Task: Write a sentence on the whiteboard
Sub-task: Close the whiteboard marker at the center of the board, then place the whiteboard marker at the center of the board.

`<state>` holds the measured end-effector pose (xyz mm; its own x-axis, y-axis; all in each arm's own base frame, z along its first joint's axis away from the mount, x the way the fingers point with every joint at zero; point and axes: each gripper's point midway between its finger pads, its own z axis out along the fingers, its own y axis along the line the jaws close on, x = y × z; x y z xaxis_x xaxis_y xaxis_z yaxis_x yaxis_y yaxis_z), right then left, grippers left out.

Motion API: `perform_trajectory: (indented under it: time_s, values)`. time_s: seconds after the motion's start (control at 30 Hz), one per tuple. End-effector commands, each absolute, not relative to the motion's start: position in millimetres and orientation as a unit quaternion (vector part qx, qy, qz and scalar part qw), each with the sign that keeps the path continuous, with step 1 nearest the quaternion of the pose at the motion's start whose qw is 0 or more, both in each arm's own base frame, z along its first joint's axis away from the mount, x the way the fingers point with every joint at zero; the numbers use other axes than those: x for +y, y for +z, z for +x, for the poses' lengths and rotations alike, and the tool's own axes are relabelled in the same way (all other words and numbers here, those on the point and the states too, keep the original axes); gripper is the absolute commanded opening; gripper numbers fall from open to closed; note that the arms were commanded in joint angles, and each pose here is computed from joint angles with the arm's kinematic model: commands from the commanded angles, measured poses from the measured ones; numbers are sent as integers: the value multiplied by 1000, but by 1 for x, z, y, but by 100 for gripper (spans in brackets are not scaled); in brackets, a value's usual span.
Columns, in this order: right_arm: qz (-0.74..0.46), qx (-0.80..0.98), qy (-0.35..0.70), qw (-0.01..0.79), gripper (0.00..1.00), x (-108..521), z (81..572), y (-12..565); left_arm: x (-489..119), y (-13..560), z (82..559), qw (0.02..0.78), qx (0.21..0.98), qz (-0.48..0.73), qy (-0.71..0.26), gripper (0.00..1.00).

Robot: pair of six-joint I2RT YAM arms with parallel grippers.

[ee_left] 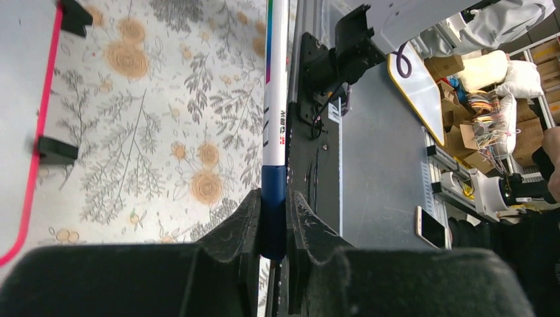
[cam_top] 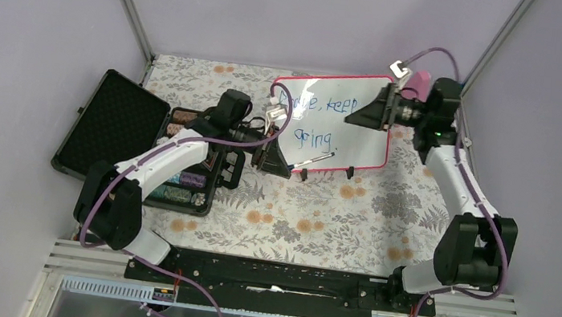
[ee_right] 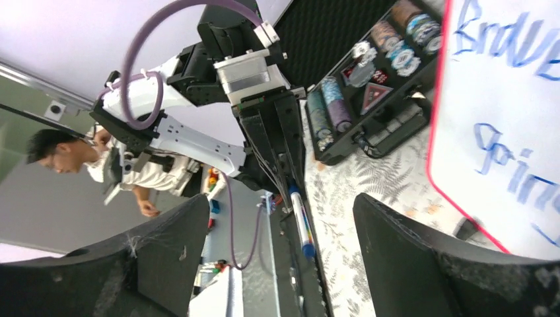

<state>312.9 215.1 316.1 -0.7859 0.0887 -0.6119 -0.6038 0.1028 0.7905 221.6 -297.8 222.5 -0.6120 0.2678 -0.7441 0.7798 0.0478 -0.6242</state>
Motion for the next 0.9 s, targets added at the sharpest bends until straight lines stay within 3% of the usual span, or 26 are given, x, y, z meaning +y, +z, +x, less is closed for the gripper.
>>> perform_trajectory:
  time_s: [0.0,0.27,0.47,0.6,0.67,0.73,0.87]
  values:
    - [-262,657,636,308,87,172,289,354,-290,222,218,211,693,397,-563,0]
    - [-261,683,628,268,73,155,264,375,-290,216,210,161,701,378,-583,0]
    - [-163,689,666,233,70,146,281,373,-289,220,209,173,700,372,-585,0]
    - [-72,681,703,191,71,143,288,378,-287,223,205,178,699,372,-584,0]
    - [-30,679,714,169,76,141,286,374,-287,222,204,180,699,369,-585,0]
    - [-9,672,720,170,81,138,283,370,-286,222,202,184,697,370,-586,0]
    - [29,656,733,179,81,134,280,365,-286,222,202,184,697,369,-586,0]
